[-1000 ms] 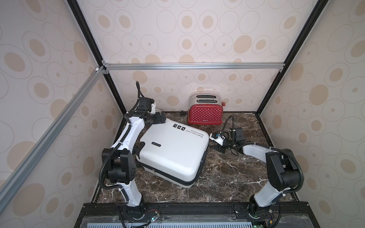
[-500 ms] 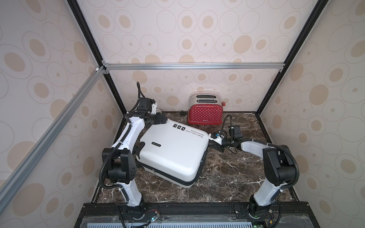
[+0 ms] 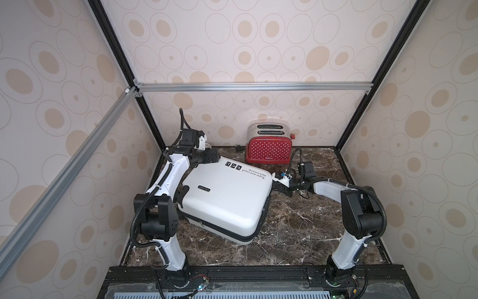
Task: Open the suitcase zippers
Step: Unzip the zipper on the suitcase.
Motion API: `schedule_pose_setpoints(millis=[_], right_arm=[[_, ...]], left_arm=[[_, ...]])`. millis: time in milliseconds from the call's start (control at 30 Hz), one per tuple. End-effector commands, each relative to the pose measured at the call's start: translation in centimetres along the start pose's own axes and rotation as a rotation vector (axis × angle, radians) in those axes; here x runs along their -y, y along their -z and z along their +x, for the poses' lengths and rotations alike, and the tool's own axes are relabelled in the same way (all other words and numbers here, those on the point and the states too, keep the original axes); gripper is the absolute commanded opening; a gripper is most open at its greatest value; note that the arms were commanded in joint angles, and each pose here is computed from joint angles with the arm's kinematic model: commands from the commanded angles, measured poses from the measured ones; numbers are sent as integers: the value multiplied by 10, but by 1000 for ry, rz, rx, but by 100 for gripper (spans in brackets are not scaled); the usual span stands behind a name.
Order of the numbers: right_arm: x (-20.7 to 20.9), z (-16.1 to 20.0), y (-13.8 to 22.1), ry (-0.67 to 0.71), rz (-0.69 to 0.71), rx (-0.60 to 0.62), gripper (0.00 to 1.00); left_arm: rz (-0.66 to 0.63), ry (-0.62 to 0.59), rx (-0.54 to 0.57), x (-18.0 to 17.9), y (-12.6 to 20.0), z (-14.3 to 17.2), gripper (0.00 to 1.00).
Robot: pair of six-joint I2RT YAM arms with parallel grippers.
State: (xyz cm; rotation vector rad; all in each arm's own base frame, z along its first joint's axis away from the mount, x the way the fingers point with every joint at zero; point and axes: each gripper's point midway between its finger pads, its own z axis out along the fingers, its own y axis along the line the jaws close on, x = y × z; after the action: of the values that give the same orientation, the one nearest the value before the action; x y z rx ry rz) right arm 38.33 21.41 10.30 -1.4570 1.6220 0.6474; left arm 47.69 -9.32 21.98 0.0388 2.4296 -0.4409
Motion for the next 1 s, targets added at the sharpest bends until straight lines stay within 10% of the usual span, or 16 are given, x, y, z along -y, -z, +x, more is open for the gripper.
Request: schedule_pose_setpoints(millis=[0,767,967], right_arm=[[4,3,-4,25,2,-14,11],[73,-46,-26,115,246,97,0],[85,-35,-7,55,341,83,0]], left_arm=[[32,-21,-79,1,-14,20,98],[166,-151,-164,57,-44,47,96],[149,-184,-25,64,-17,25,95]])
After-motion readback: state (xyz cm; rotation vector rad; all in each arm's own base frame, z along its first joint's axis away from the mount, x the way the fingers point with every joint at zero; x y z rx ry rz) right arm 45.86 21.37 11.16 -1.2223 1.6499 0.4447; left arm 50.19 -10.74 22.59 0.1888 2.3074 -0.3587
